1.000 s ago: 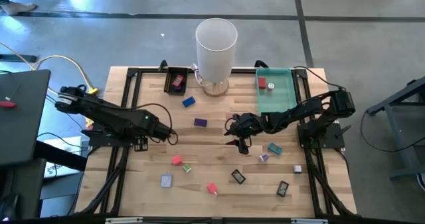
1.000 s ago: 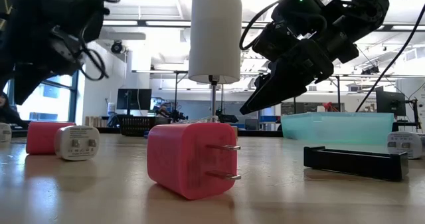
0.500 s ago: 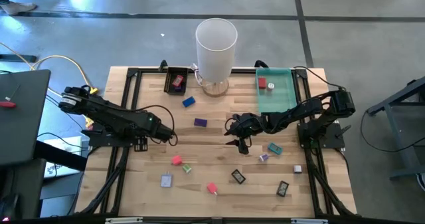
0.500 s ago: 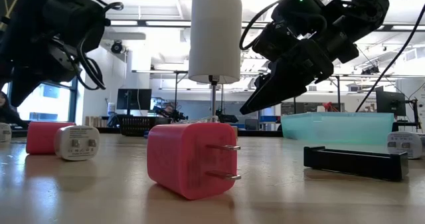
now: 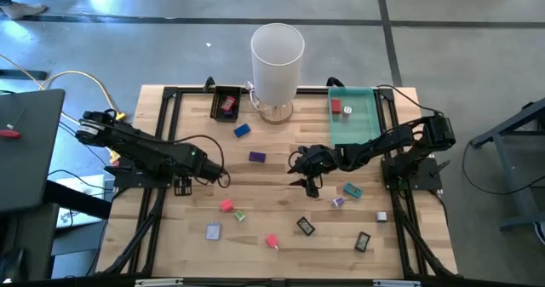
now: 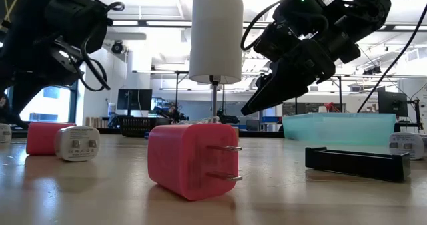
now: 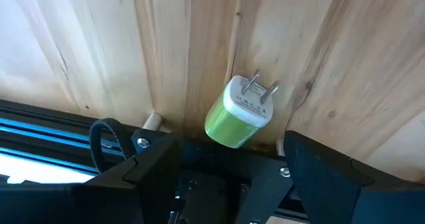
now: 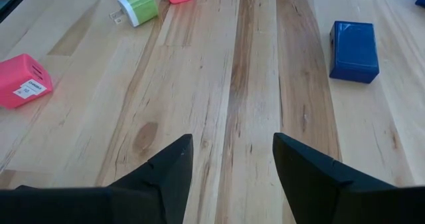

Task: Pick & Place Office items
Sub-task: Put the left green white adapter into the green bin

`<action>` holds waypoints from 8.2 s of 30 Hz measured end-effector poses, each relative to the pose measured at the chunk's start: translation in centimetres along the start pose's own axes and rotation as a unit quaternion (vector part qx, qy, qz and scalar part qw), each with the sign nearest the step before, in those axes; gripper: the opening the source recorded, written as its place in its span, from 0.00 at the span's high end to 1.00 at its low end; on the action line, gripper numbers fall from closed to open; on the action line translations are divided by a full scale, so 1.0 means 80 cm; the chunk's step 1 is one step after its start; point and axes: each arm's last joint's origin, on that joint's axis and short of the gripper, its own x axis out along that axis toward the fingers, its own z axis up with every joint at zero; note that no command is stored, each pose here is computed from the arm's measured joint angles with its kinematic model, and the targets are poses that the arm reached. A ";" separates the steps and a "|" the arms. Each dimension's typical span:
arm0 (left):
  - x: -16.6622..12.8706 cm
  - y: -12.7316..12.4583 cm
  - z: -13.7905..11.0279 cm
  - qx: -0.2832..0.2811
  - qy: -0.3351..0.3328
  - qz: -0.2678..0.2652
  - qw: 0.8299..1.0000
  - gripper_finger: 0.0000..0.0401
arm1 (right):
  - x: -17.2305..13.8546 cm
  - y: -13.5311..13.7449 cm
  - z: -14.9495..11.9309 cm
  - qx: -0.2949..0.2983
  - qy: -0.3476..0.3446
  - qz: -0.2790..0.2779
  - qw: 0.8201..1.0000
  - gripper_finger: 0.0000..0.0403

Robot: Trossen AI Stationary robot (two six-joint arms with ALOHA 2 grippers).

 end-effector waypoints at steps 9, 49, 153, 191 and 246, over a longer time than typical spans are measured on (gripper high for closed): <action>0.003 0.000 -0.001 0.002 0.006 -0.005 1.000 0.38 | 0.000 0.000 0.000 0.000 0.000 0.000 1.000 0.51; 0.013 -0.003 0.000 -0.018 0.002 -0.030 0.999 0.38 | 0.000 0.000 0.000 0.004 0.000 0.000 1.000 0.51; -0.167 -0.073 0.162 -0.013 -0.608 0.043 0.793 0.70 | 0.001 0.015 0.013 0.009 -0.053 0.046 0.997 0.51; -0.249 -0.152 0.111 0.091 -0.817 0.124 0.556 0.70 | -0.050 0.063 0.092 -0.012 -0.376 0.317 0.870 0.51; -0.256 -0.128 0.124 0.085 -0.839 0.107 0.527 0.70 | -0.062 0.085 0.099 0.009 -0.446 0.297 0.844 0.51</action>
